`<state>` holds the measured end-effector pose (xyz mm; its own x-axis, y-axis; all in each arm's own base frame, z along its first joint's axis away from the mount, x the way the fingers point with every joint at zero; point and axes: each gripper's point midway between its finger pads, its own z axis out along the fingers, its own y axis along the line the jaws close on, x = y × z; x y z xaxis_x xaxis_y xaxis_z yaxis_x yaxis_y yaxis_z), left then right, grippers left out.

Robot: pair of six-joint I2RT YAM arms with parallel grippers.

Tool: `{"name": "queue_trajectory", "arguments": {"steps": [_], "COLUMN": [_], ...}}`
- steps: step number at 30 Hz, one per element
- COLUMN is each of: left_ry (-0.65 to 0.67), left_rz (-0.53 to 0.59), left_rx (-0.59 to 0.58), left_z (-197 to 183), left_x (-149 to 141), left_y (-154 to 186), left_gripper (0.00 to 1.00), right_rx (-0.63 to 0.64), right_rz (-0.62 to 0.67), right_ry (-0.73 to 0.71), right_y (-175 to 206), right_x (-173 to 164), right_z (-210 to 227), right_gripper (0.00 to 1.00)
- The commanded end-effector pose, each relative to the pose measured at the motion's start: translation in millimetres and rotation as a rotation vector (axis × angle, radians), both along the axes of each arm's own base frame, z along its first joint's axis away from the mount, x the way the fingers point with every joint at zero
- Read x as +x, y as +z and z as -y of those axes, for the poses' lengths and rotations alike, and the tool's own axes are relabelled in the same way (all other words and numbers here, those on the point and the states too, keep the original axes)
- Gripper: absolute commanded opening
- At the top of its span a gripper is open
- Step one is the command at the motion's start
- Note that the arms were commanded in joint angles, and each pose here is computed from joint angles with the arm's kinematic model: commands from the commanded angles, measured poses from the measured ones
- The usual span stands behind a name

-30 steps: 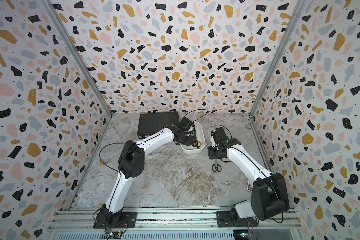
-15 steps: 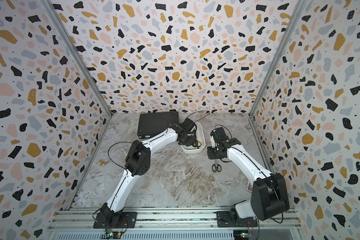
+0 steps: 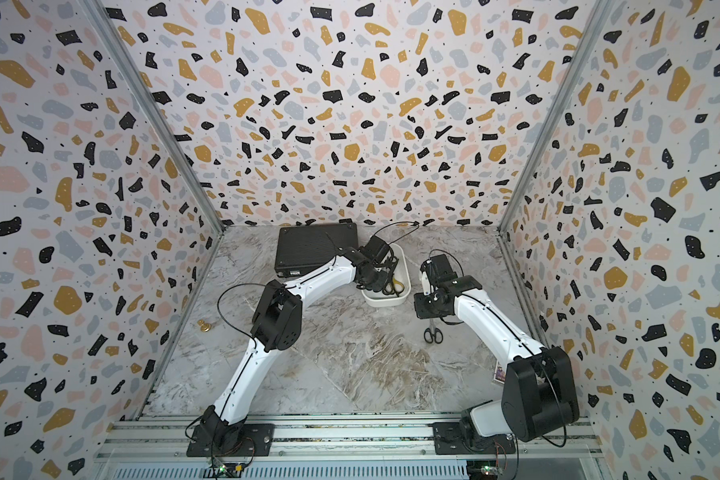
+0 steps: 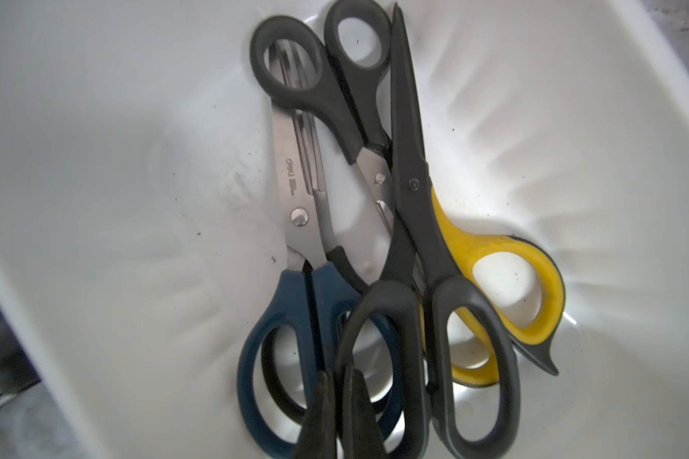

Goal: Take the scissors out of the storage box
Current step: Pick up the scissors from the storage box, then place the scissors at the center of the board.

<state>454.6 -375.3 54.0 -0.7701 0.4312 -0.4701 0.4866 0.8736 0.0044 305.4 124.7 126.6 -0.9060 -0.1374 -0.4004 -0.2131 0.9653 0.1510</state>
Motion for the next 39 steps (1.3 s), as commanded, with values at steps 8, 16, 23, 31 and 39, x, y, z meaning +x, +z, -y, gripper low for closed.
{"name": "queue_trajectory", "arguments": {"steps": [8,16,23,31,39], "left_ry": [0.091,0.307,0.359,0.304,0.324], "left_rz": [0.103,-0.042,-0.116,-0.139,-0.238], "left_rx": [-0.208,-0.471,-0.545,-0.502,-0.427], "left_z": [-14.6,-48.8,-47.1,-19.4,7.7], "left_x": [-17.2,-88.6,-183.4,-229.2,-240.6], "left_y": [111.6,115.7,103.1,92.2,51.4], "left_gripper": [0.00,0.00,0.00,0.00,0.00], "right_rx": [-0.017,-0.057,-0.076,-0.075,-0.083], "right_rz": [0.078,0.105,0.145,0.152,0.139], "right_ry": [-0.007,-0.082,-0.184,-0.206,-0.194], "right_y": [34.7,47.1,59.7,58.3,54.7], "right_x": [-3.5,1.5,18.8,30.6,29.6], "right_z": [7.7,28.8,52.5,54.3,54.2], "right_gripper": [0.33,0.32,0.32,0.31,0.31]}}
